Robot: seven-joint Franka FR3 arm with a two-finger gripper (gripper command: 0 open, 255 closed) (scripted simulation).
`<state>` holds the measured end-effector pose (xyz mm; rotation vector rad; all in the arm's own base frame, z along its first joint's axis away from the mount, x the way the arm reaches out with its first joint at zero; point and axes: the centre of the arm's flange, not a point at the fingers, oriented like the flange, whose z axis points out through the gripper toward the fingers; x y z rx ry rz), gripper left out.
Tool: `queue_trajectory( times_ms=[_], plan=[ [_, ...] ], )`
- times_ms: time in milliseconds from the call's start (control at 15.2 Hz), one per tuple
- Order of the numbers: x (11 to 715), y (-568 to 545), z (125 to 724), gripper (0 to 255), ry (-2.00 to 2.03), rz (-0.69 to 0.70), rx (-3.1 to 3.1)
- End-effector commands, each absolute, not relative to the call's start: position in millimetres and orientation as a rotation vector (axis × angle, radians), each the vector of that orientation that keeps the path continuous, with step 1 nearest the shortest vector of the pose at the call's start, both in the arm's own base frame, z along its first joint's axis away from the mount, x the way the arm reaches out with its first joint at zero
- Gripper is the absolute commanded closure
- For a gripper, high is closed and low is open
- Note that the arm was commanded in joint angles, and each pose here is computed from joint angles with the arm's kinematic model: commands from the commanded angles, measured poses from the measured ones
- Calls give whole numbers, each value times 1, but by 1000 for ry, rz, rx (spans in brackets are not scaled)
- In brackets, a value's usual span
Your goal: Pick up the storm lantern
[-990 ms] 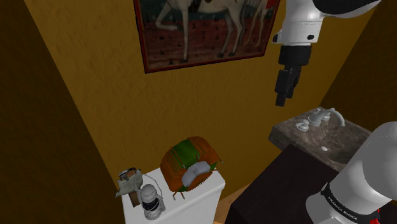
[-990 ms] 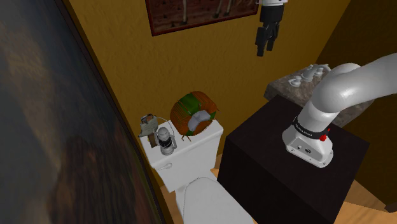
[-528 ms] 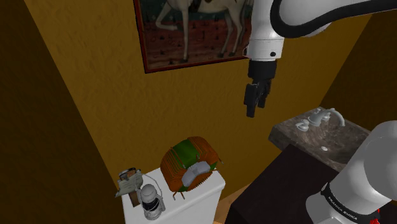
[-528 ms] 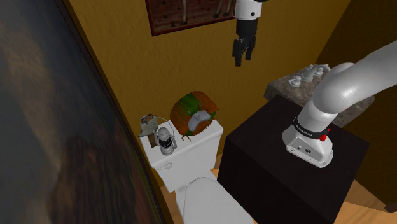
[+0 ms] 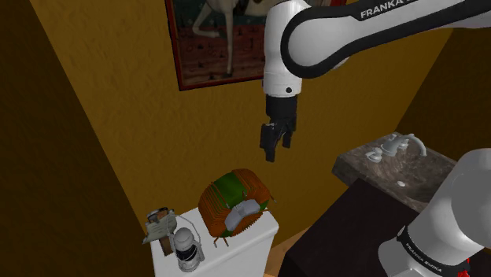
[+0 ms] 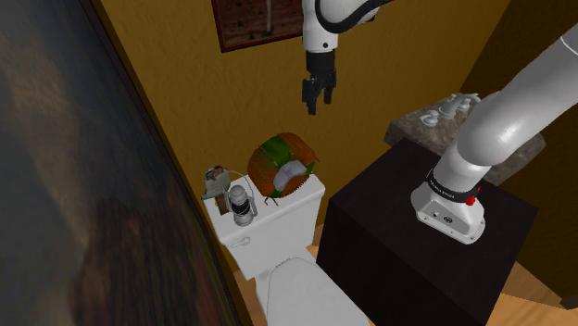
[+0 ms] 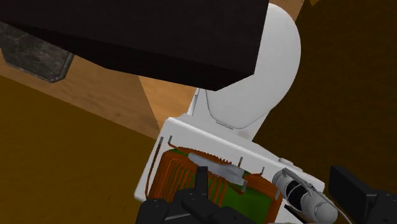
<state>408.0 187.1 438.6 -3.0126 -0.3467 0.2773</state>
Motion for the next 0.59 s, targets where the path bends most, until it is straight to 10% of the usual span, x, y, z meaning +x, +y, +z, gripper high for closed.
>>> queue_trajectory(
  times_ms=[0,528],
  plan=[
    [423,208,425,0,-365,275,-3011],
    [472,289,377,0,-438,273,-3009]
  ],
)
